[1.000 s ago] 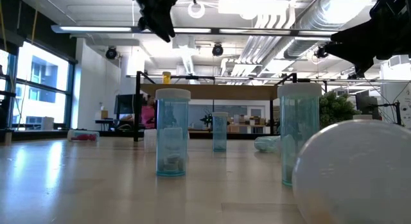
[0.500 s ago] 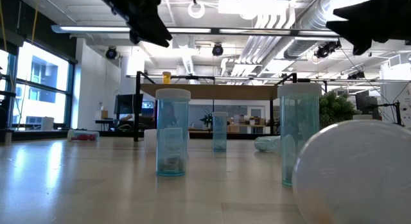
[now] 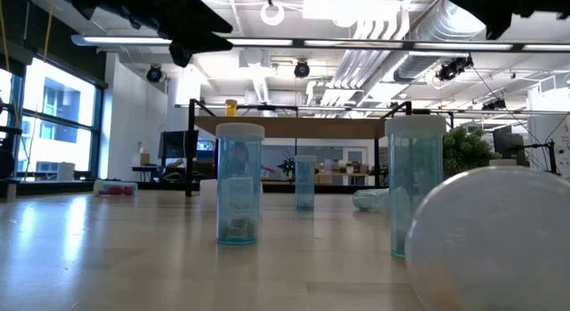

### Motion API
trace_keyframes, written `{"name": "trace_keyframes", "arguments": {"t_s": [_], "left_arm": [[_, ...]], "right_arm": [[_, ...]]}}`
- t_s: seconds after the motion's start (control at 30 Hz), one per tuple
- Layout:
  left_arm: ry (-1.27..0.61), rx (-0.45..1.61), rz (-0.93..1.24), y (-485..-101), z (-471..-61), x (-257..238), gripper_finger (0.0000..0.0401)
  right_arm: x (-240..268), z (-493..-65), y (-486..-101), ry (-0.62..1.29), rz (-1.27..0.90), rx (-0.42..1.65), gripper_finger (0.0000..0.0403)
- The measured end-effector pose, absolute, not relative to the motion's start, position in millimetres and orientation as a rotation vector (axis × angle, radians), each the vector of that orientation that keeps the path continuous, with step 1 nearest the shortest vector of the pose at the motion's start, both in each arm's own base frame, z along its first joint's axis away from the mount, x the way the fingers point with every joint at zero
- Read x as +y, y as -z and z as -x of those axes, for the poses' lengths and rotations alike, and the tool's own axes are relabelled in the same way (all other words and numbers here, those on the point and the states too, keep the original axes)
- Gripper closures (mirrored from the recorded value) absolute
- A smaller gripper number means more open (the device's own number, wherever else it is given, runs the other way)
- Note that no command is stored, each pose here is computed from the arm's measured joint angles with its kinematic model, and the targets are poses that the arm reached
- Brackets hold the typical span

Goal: Pick and place medicine bottles onto shelf by color
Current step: Put the top blue pill bottle on the shelf

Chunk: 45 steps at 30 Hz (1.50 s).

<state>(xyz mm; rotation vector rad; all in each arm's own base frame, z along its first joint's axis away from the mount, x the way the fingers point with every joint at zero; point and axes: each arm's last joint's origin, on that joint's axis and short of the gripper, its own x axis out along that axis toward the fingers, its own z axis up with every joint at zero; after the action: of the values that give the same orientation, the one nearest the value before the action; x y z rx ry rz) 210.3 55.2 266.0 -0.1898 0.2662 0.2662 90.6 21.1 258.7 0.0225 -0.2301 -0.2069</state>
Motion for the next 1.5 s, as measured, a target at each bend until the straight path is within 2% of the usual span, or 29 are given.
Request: {"name": "trace_keyframes", "arguments": {"t_s": [0.17, 0.4, 0.93, 1.5], "left_arm": [[-0.237, 0.177, 0.162, -261.3, -211.6, 50.6, 0.022], [-0.228, 0.166, 0.149, -256.7, -211.8, 48.8, 0.022], [-0.227, 0.151, 0.147, -258.2, -211.9, 49.0, 0.022], [-0.227, 0.15, 0.147, -258.3, -212.0, 49.0, 0.022]], "right_arm": [[28.3, -107.6, -277.0, 0.204, 0.012, -0.122, 0.0178], [41.7, -138.9, -279.9, 0.201, 0.035, 0.116, 0.0178], [49.0, -205.4, -224.2, 0.245, -0.017, 0.447, 0.0178], [43.3, -264.2, -172.1, 0.202, 0.0, 0.452, 0.0178]]}}
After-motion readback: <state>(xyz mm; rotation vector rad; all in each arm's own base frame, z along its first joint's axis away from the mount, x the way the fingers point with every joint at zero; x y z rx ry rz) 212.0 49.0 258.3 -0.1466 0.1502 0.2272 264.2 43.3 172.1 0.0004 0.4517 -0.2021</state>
